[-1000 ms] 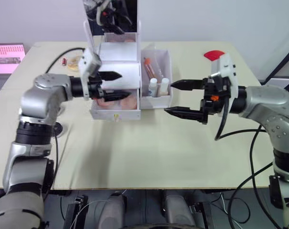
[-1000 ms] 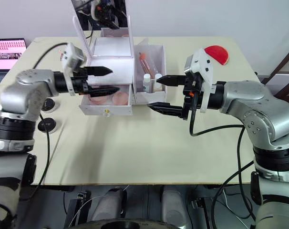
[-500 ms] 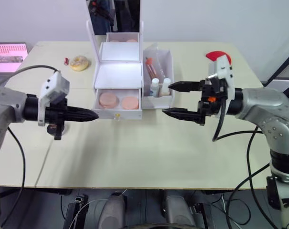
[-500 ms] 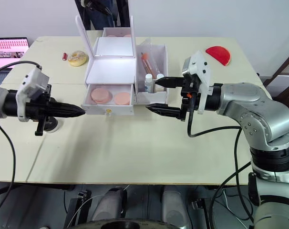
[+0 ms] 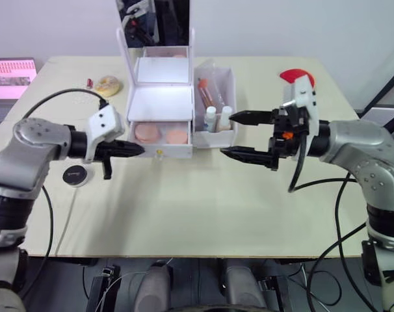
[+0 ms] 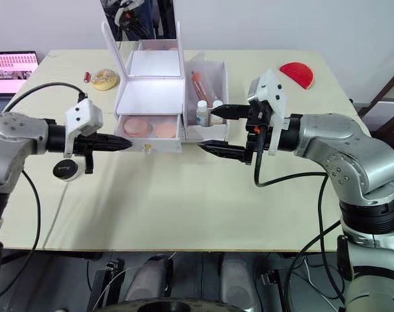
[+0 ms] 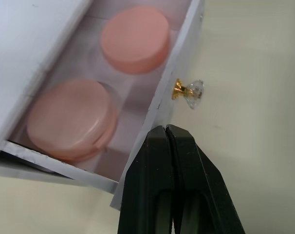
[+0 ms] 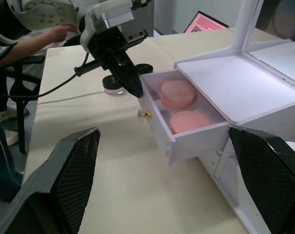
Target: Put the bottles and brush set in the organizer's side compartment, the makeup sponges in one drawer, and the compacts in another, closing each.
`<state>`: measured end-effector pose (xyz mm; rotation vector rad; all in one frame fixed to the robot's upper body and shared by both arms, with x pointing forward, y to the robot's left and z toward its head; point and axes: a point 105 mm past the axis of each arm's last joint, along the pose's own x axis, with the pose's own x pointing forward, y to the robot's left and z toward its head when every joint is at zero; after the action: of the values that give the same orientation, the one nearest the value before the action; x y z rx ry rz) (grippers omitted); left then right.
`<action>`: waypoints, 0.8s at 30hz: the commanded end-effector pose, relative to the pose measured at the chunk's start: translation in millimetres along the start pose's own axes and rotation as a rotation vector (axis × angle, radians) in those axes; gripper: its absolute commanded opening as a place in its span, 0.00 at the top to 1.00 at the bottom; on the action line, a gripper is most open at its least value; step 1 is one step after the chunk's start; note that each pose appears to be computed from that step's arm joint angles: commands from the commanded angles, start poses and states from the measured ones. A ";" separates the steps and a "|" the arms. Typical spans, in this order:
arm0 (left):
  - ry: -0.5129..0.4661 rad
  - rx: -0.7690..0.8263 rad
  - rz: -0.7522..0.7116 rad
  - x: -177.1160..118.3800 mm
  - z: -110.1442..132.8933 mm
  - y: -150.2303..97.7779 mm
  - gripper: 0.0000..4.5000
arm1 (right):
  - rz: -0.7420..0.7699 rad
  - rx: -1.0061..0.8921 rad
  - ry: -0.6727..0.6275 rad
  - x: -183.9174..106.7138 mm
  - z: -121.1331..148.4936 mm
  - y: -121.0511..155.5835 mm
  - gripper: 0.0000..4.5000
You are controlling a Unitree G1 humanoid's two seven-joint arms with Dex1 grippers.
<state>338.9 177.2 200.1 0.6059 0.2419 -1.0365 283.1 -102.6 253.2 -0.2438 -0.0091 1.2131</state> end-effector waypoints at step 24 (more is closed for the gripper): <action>-0.087 0.003 0.199 28.0 13.4 43.7 0.99 | 0.005 -0.032 -0.042 -3.5 14.7 10.1 0.00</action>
<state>387.5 164.0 197.8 0.5666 0.1623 -0.9139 275.5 -98.1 253.5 -0.2227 -0.0091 1.2264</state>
